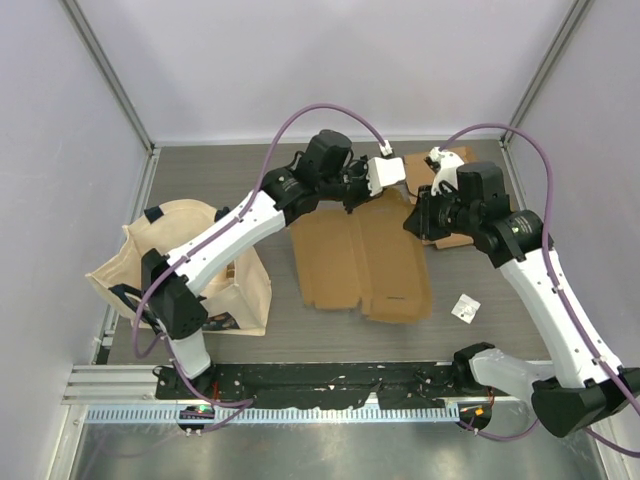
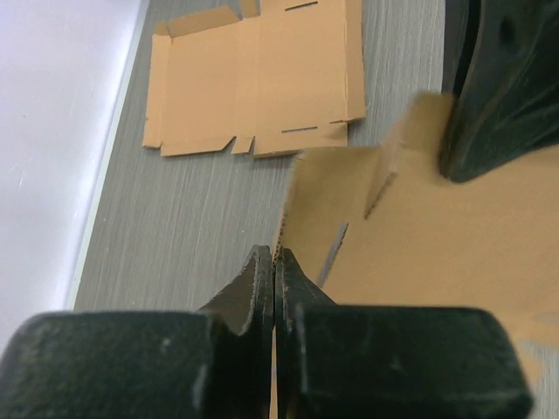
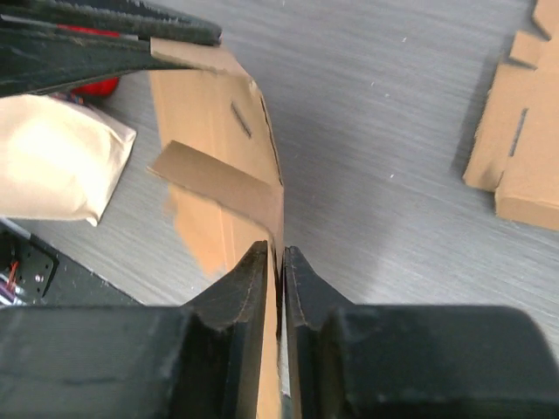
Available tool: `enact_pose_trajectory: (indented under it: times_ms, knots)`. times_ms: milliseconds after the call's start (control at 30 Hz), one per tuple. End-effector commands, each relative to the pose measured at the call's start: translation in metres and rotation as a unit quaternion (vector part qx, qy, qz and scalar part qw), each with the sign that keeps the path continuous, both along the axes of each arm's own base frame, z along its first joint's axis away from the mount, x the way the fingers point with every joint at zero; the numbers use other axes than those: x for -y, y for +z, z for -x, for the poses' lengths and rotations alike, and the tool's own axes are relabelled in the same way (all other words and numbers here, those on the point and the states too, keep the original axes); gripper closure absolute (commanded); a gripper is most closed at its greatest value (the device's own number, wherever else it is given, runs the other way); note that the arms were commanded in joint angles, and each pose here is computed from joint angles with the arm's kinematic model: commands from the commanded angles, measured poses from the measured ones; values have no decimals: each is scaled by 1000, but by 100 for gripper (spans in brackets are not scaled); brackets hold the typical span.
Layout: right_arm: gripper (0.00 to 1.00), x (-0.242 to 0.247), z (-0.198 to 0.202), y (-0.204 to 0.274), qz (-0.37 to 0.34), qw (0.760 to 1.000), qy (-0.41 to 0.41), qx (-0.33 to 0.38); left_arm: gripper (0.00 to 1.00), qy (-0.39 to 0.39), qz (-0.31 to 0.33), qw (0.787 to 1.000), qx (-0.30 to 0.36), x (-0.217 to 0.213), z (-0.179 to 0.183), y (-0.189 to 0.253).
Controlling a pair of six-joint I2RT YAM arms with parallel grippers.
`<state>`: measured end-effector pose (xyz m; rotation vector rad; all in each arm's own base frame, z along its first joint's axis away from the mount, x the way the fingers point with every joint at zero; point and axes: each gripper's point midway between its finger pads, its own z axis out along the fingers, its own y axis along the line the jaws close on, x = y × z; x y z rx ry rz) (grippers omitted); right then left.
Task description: Fold the paper box
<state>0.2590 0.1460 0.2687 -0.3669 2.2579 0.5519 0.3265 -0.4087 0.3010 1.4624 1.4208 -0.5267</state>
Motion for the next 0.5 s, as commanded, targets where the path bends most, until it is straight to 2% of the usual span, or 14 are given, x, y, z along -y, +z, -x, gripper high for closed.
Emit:
enact_pose_trajectory:
  times_ms: [0, 67, 133, 233, 467]
  knots:
    - [78, 6, -14, 41, -34, 994, -48, 87, 100, 12, 48, 998, 25, -15, 12, 49]
    - [68, 7, -15, 37, -36, 993, -54, 95, 100, 18, 65, 997, 25, -23, 20, 58]
    - [64, 6, -13, 45, -44, 991, -48, 118, 100, 24, 83, 996, 28, -29, 25, 68]
    - [60, 6, -7, 52, -55, 987, -36, 148, 100, 25, 100, 995, 0, -32, 36, 68]
    - [58, -3, 1, 44, -54, 983, 19, 172, 100, 45, 158, 984, -65, -55, 53, 68]
